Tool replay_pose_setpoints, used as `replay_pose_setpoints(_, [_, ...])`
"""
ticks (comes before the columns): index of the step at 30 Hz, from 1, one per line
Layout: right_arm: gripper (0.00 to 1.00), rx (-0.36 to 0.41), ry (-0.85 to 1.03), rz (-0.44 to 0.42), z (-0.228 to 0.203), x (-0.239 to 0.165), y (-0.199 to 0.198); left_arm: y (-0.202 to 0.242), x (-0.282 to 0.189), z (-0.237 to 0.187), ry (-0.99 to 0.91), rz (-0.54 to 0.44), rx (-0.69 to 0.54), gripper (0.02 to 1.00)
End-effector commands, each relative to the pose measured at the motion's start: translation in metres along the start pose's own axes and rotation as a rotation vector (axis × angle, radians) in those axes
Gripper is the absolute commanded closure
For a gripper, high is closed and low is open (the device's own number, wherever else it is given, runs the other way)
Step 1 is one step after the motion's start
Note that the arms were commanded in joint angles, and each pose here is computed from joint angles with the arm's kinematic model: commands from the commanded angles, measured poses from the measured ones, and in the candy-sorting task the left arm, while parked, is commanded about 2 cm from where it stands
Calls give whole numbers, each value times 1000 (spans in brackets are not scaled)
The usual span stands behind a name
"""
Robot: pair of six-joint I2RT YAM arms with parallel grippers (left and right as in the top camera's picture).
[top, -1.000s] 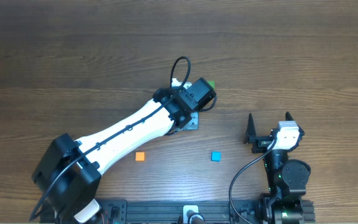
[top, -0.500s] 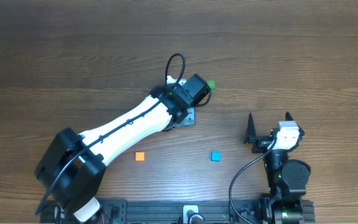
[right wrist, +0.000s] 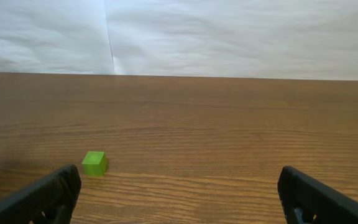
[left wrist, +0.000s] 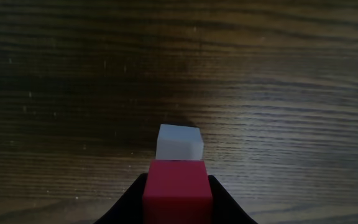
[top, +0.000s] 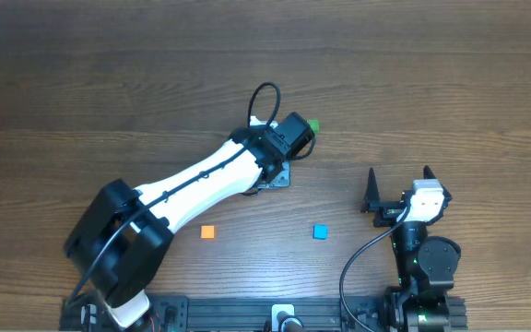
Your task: Stack Cubes
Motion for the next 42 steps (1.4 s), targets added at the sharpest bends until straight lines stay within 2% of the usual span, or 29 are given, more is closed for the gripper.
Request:
replay_pose_setpoints(1, [9,-7,-1,-3,-2,0,-1,3,13,0,25,14,-17,972])
replay_pose_setpoints(42, [7,-7,-1,-3,-2,0,-1,2,24,2,36,10,-24,928])
Point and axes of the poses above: each gripper's point midway between its finger pads, its own x axis out along the fingers, its own y axis along the line the jaws close on, z = x × y, the point moved 8 cm from there along -x, back along the fingers, and after that the axes turned 8 degrees about x, right-handed, at the moved point
